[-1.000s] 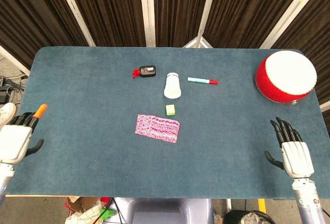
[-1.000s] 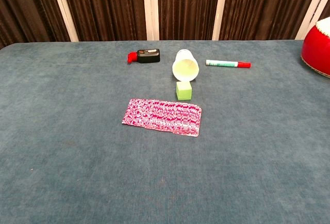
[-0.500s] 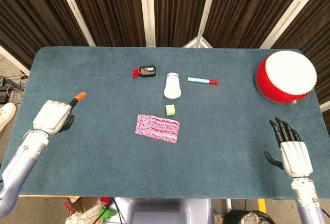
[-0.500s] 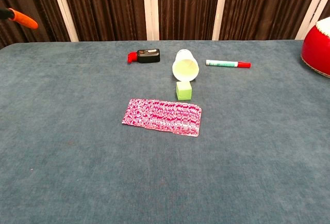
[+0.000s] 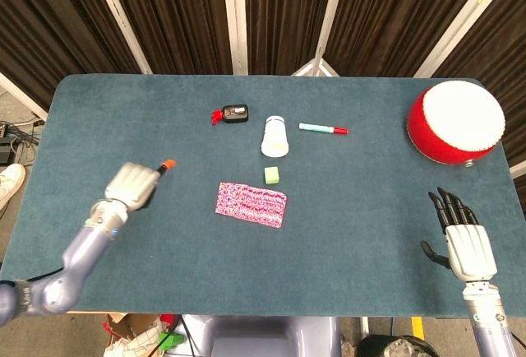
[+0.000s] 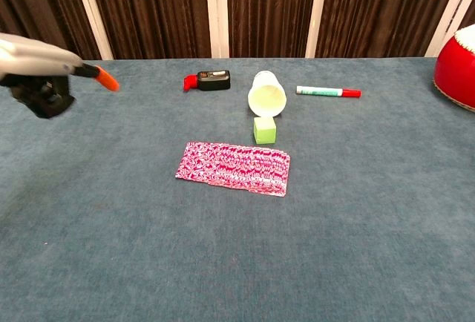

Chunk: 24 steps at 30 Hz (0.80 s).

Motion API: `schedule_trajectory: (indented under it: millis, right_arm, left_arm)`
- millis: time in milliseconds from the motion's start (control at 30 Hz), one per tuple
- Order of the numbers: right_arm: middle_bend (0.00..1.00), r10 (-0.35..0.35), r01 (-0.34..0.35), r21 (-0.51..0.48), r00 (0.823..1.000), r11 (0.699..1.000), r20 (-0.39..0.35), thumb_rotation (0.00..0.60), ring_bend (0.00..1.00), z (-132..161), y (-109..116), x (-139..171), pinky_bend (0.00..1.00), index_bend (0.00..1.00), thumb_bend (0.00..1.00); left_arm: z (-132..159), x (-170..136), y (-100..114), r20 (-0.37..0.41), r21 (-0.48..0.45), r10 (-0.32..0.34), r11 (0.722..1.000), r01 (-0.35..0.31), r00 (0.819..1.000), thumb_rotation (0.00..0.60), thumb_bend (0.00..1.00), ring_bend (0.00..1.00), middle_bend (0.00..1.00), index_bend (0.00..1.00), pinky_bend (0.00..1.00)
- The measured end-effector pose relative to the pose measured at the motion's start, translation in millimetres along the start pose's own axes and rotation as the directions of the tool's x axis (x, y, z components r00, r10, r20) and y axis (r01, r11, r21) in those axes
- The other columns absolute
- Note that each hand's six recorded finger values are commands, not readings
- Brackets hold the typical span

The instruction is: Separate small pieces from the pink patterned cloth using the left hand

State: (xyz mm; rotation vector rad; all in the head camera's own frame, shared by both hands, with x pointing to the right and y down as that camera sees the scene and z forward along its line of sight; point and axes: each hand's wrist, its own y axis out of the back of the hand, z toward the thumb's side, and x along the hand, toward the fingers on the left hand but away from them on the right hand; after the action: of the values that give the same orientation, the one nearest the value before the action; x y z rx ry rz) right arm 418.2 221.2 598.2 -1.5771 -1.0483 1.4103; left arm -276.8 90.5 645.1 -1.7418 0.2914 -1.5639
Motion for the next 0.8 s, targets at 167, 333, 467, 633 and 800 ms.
schedule_trajectory:
  millis: [167, 333, 467, 633, 800]
  right_arm:
    - [0.05, -0.002, 0.002, 0.001, 1.0, 1.0, 0.005, 0.6, 0.08, -1.5, 0.1, -0.7, 0.19, 0.02, 0.28]
    - [0.05, -0.005, 0.005, -0.003, 1.0, 1.0, 0.006, 0.6, 0.08, -2.4, 0.8, -0.8, 0.19, 0.02, 0.28]
    - [0.05, -0.002, 0.002, -0.002, 1.0, 1.0, 0.004, 0.6, 0.08, -1.9, 0.1, -0.5, 0.19, 0.02, 0.28]
    - [0.05, -0.004, 0.004, -0.003, 1.0, 1.0, 0.008, 0.6, 0.08, -3.3, 0.4, -1.1, 0.19, 0.02, 0.28]
    - [0.05, -0.007, 0.007, -0.006, 1.0, 1.0, 0.01, 0.6, 0.08, -4.3, 1.2, -1.1, 0.19, 0.02, 0.28]
  left_arm:
    - [31.8, 8.9, -5.4, 0.052, -0.035, -0.043, 0.998, 0.045, 0.998, 0.6, 0.92, 0.72, 0.82, 0.09, 0.65]
    - [52.5, 12.9, -11.6, 0.078, -0.005, -0.081, 0.997, 0.082, 0.994, 0.6, 0.92, 0.73, 0.82, 0.08, 0.65]
    - [68.0, 17.2, -16.9, 0.085, 0.006, -0.1, 0.995, 0.1, 0.991, 0.6, 0.92, 0.73, 0.82, 0.08, 0.65]
    - [88.7, 22.9, -22.2, 0.108, 0.017, -0.124, 0.992, 0.123, 0.986, 0.6, 0.92, 0.73, 0.82, 0.08, 0.65]
    - [103.5, 27.0, -26.9, 0.125, 0.021, -0.142, 0.99, 0.141, 0.982, 0.6, 0.92, 0.73, 0.82, 0.08, 0.65]
